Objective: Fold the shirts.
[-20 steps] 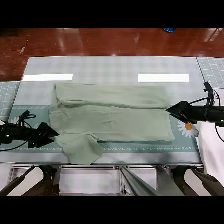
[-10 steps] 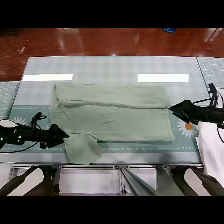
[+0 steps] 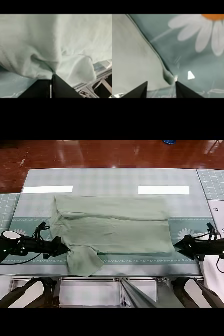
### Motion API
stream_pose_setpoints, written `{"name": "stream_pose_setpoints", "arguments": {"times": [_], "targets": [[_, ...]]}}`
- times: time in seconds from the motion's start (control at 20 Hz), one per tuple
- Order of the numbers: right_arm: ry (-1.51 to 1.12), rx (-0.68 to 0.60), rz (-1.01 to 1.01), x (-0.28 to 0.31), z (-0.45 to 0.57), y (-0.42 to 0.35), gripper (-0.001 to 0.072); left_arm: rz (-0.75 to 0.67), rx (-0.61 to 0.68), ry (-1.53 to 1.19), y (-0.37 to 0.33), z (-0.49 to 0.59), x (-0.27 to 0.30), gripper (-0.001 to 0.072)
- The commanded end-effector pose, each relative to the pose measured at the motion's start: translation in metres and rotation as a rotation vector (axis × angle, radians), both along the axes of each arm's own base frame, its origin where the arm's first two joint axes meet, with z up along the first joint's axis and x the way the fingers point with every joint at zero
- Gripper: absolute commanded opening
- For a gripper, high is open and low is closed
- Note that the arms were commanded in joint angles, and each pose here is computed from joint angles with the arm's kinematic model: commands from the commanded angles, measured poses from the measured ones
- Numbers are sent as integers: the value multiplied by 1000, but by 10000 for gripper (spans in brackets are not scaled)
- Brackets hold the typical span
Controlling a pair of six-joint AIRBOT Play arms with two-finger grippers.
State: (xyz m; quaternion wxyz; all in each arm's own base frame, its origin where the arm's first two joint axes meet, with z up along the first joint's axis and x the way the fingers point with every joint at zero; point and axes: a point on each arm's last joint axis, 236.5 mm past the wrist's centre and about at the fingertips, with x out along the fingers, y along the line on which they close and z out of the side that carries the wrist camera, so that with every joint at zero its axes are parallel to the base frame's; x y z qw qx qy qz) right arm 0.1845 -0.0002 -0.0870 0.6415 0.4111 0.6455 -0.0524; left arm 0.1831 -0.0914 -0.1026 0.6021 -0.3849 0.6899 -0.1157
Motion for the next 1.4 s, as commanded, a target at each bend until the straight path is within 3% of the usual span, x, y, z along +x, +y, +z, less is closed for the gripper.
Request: {"name": "stream_pose_setpoints", "arguments": {"times": [0.0,0.35,0.4,0.45,0.5,0.55,0.85,1.05,1.35], "targets": [[44,37,14,-16,-13,16,408,-3,-3,-1,-1,0,0,20],[-21,117,-38,25,-26,39,405,2,2,-5,0,0,1,21],[-38,131,-43,32,-26,43,357,2,2,-5,0,0,1,20],[-59,143,-31,39,-23,47,246,2,2,-6,0,0,2,20],[-99,155,6,46,-18,52,83,2,4,-11,1,1,3,21],[-142,166,48,52,-10,57,22,0,4,-18,2,3,6,20],[-260,147,145,88,34,46,21,0,34,-178,19,45,66,20],[-389,101,150,136,68,40,21,106,-35,-337,23,95,154,20],[-433,43,136,214,67,33,21,111,-38,-355,17,99,259,20]]}}
